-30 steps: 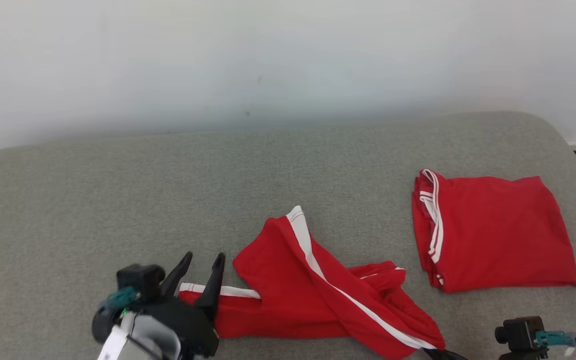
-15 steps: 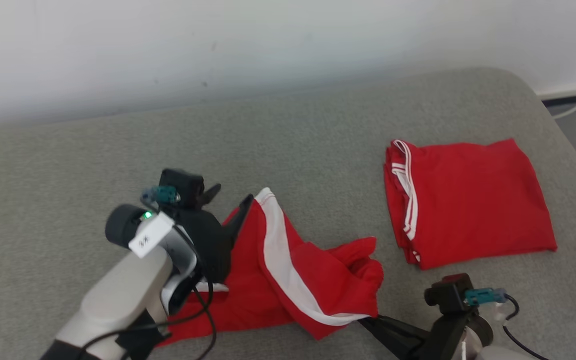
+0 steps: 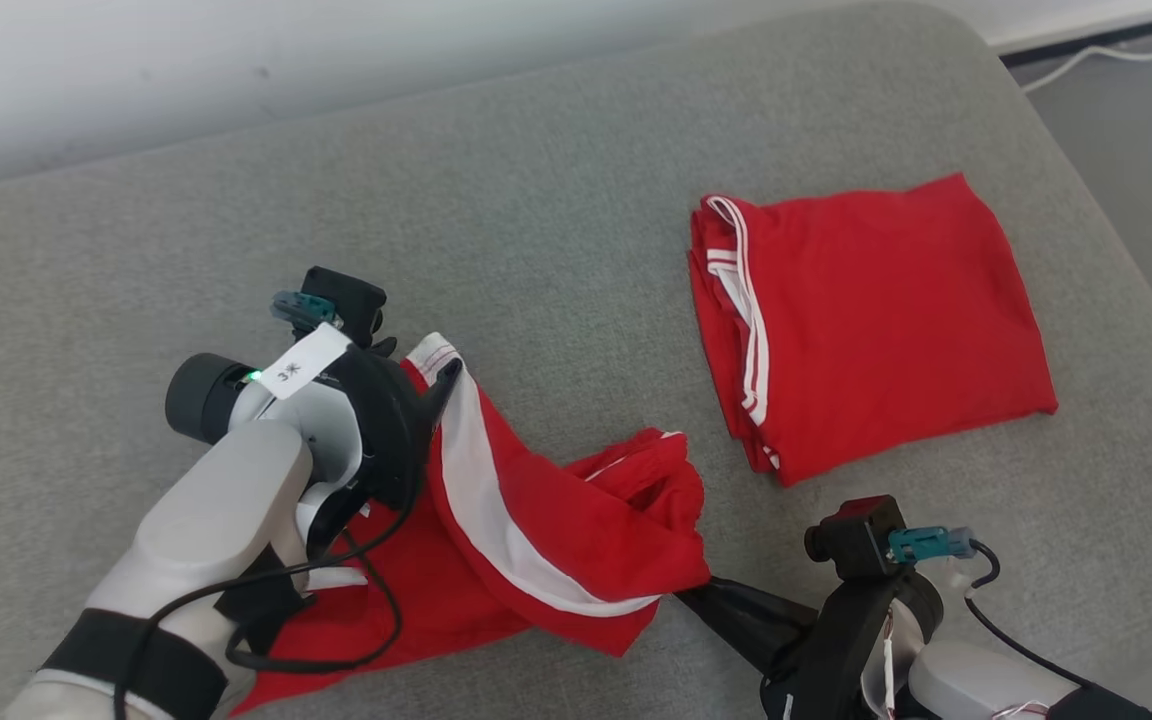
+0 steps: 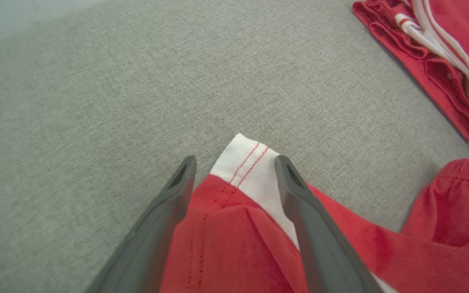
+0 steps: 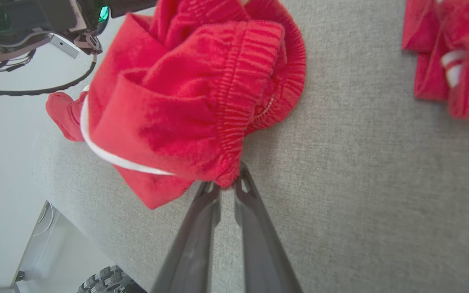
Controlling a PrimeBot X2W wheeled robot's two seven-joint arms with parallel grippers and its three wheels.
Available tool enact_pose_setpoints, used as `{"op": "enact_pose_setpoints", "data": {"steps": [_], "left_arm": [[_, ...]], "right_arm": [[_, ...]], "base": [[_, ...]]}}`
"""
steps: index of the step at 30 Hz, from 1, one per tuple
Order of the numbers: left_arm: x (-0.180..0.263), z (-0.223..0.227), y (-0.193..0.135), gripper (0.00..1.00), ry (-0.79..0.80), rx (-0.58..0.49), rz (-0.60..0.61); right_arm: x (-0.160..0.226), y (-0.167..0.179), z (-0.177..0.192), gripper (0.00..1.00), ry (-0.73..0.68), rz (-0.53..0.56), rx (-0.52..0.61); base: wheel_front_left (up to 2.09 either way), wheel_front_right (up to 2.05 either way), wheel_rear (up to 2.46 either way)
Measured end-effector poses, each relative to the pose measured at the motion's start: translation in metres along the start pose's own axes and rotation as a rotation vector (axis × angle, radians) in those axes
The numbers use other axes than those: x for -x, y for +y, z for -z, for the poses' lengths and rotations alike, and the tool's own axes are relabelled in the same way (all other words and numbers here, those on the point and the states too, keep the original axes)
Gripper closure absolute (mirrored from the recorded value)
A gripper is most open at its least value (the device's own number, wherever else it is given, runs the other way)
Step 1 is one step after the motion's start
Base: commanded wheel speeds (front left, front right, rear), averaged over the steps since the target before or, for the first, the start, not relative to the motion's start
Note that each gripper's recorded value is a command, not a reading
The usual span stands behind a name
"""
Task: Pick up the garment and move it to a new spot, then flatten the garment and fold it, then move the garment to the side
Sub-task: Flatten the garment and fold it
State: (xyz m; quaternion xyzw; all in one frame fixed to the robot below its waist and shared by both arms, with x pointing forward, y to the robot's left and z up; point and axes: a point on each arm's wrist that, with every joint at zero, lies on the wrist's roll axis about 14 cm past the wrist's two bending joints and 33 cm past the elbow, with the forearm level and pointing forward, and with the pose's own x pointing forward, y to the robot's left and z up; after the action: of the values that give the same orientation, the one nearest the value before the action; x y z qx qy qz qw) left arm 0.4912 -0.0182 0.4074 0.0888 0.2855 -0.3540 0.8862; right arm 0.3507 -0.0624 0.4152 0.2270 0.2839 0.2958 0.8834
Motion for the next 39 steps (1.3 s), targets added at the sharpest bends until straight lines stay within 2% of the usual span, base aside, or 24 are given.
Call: {"op": "enact_pose_setpoints", "data": {"steps": [7, 8, 9, 16, 22, 26, 27, 29, 32, 34, 36, 39], "left_arm": [[-0.021, 0.011, -0.007, 0.02, 0.054, -0.001, 0.036], [-0.023, 0.012, -0.007, 0.56, 0.059, -0.004, 0.035], [-0.024, 0.012, -0.007, 1.00, 0.061, -0.008, 0.035], [-0.019, 0.003, -0.002, 1.00, 0.031, -0.002, 0.011], [-0.004, -0.025, 0.017, 1.00, -0.093, 0.099, -0.043], [0.021, -0.069, 0.055, 1.00, -0.245, 0.119, -0.133], [0.041, -0.091, 0.078, 1.00, -0.334, 0.147, -0.186], [0.063, -0.110, 0.096, 1.00, -0.423, 0.171, -0.233], [0.095, -0.138, 0.111, 1.00, -0.560, 0.166, -0.283], [0.118, -0.152, 0.116, 1.00, -0.646, 0.156, -0.311], [0.137, -0.156, 0.117, 1.00, -0.714, 0.165, -0.331], [0.139, -0.110, 0.107, 1.00, -0.669, 0.266, -0.338]], "right_arm": [[0.000, -0.019, 0.006, 1.00, 0.011, 0.051, -0.020], [0.000, -0.020, 0.006, 1.00, 0.011, 0.053, -0.021], [-0.001, -0.021, 0.005, 1.00, 0.004, 0.055, -0.022], [-0.005, -0.023, 0.002, 1.00, -0.008, 0.055, -0.010], [-0.010, -0.032, -0.027, 1.00, -0.093, 0.068, 0.020], [-0.026, -0.029, -0.088, 1.00, -0.211, 0.048, 0.101], [-0.034, -0.020, -0.125, 1.00, -0.285, 0.025, 0.149], [-0.041, -0.005, -0.160, 1.00, -0.354, -0.005, 0.189], [-0.045, 0.023, -0.208, 1.00, -0.482, -0.055, 0.224], [-0.043, 0.038, -0.227, 1.00, -0.541, -0.080, 0.224], [-0.043, 0.045, -0.225, 1.00, -0.545, -0.089, 0.215], [-0.046, 0.044, -0.182, 1.00, -0.452, -0.086, 0.202]], "base": [[0.00, 0.00, 0.00], [0.00, 0.00, 0.00], [0.00, 0.00, 0.00], [0.00, 0.00, 0.00], [0.00, 0.00, 0.00], [0.00, 0.00, 0.00], [0.00, 0.00, 0.00], [0.00, 0.00, 0.00], [0.00, 0.00, 0.00], [0.00, 0.00, 0.00], [0.00, 0.00, 0.00], [0.00, 0.00, 0.00]]}}
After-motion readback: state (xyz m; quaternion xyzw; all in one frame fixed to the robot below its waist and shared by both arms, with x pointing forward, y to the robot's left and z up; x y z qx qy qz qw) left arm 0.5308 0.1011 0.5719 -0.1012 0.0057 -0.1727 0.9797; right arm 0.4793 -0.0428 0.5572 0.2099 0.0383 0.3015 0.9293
